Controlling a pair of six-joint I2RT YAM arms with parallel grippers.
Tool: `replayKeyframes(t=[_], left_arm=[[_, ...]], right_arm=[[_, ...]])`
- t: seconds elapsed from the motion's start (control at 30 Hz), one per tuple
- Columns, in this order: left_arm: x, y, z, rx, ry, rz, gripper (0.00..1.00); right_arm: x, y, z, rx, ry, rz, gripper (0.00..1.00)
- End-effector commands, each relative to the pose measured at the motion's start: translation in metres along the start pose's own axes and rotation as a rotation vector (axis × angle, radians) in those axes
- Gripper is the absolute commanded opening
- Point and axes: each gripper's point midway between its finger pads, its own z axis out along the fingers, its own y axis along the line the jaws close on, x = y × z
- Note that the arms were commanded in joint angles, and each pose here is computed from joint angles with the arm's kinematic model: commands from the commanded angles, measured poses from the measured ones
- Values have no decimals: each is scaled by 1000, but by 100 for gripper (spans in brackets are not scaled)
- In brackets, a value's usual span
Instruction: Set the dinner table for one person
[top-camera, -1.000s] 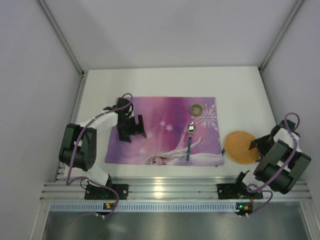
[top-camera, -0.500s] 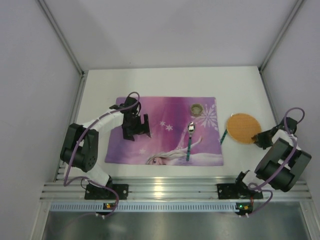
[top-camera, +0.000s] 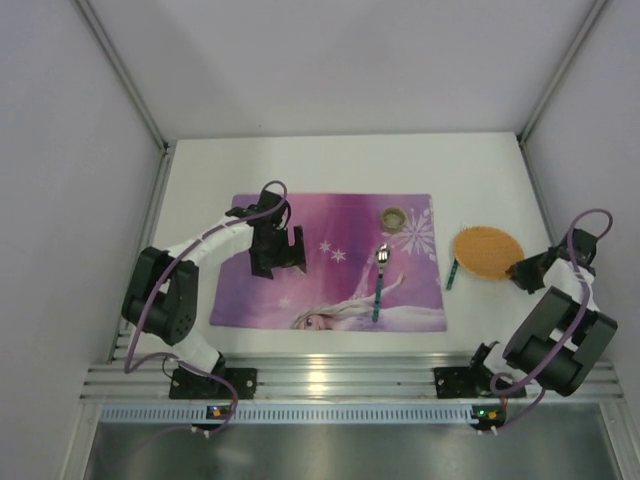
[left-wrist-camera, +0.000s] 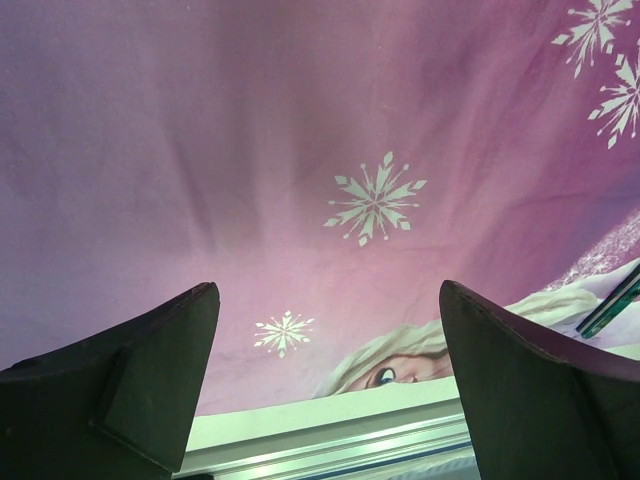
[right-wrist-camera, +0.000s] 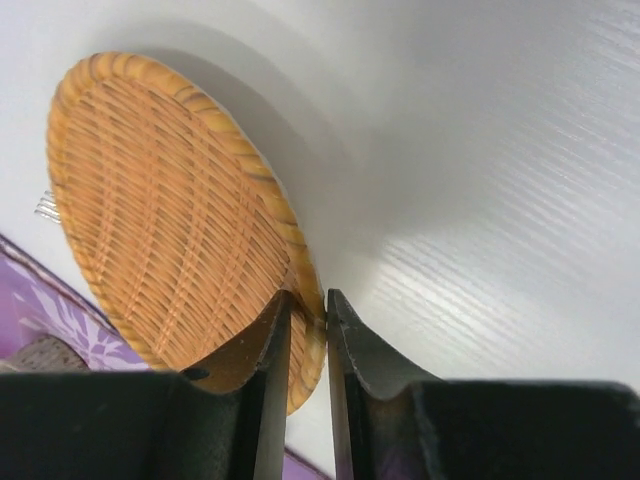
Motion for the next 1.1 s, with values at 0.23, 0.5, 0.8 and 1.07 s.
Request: replayKeyframes(t=[0.23, 0.5, 0.8, 1.07], left_arm=[[-3, -13, -5, 12, 4, 29, 97], [-6, -17, -6, 27, 7, 74, 97], [-8, -23, -24, 55, -17, 84, 98], [-30, -27, -43, 41, -99, 91, 98]], right_arm=[[-29, 77, -58, -167, -8, 24, 0], [-49, 104, -86, -221, -69, 10, 0], [-64, 136, -120, -334, -121, 79, 0], [-7, 232, -186, -610, -38, -157, 0]])
